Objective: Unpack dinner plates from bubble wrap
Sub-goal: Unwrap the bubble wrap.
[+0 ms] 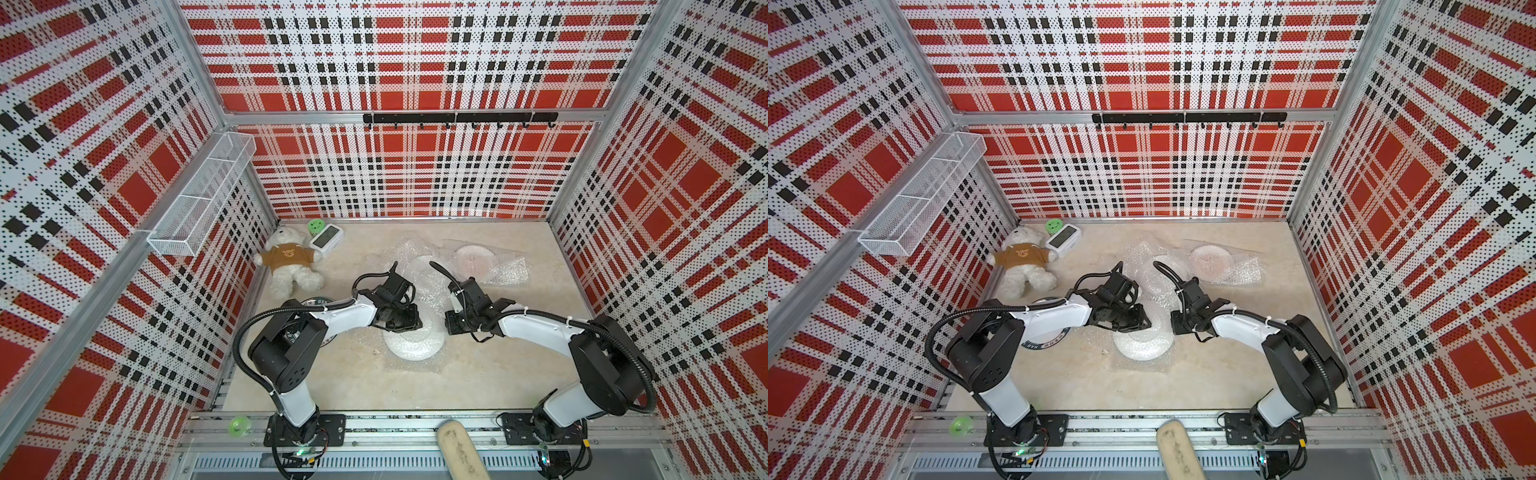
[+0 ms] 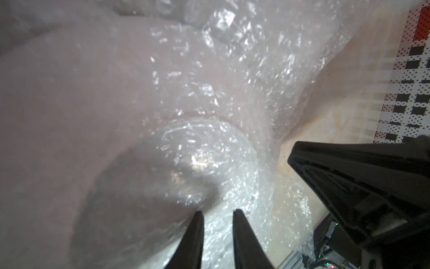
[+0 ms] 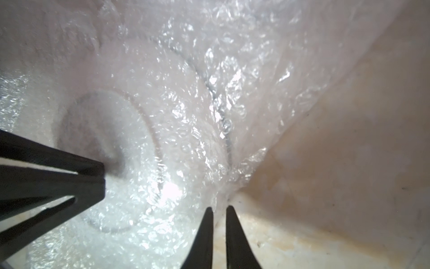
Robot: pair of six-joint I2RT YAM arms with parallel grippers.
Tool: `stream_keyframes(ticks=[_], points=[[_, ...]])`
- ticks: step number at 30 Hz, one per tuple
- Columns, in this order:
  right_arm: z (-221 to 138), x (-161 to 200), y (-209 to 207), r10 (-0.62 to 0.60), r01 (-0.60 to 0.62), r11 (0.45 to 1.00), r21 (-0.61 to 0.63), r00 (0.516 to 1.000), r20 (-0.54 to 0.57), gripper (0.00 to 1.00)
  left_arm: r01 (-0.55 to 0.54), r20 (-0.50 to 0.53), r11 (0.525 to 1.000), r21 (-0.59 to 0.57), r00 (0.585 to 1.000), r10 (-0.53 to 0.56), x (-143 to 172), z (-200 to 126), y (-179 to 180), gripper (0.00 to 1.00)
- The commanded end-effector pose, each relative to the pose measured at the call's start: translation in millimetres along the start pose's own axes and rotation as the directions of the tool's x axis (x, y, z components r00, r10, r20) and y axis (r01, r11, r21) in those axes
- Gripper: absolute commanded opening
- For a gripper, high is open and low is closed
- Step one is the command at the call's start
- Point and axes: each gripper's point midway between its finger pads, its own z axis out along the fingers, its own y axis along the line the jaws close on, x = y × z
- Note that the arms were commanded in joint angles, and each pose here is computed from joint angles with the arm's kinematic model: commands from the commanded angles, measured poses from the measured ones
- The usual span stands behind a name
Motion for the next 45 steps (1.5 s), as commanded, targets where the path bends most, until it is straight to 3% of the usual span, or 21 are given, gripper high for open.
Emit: stream_keyframes(ticks=[1, 9, 20, 28, 45], points=[[-9, 0, 12, -0.038, 0.037, 0.998, -0.042, 0.999, -0.003, 0.24, 0.028, -0.066, 0.994, -0.102, 0.997, -0.035, 21, 13, 34, 0.27], [4, 18, 7, -0.042, 0.04, 0.999, -0.031, 0.997, -0.067, 0.33, 0.032, -0.074, 0.995, -0.098, 0.996, -0.039, 23, 16, 35, 0.27], [11, 25, -9, -0.045, 0.053, 0.996, 0.072, 0.994, -0.099, 0.21, 0.034, -0.073, 0.995, -0.096, 0.996, -0.042, 22, 14, 36, 0.26], [18, 22, -15, -0.052, 0.064, 0.992, 0.109, 0.993, -0.109, 0.0, 0.035, -0.084, 0.994, -0.106, 0.996, -0.044, 26, 14, 42, 0.26], [5, -2, -18, 0.004, -0.006, 0.996, 0.093, 1.0, 0.018, 0.0, 0.052, -0.097, 0.984, -0.17, 0.993, -0.07, 38, 15, 63, 0.24]])
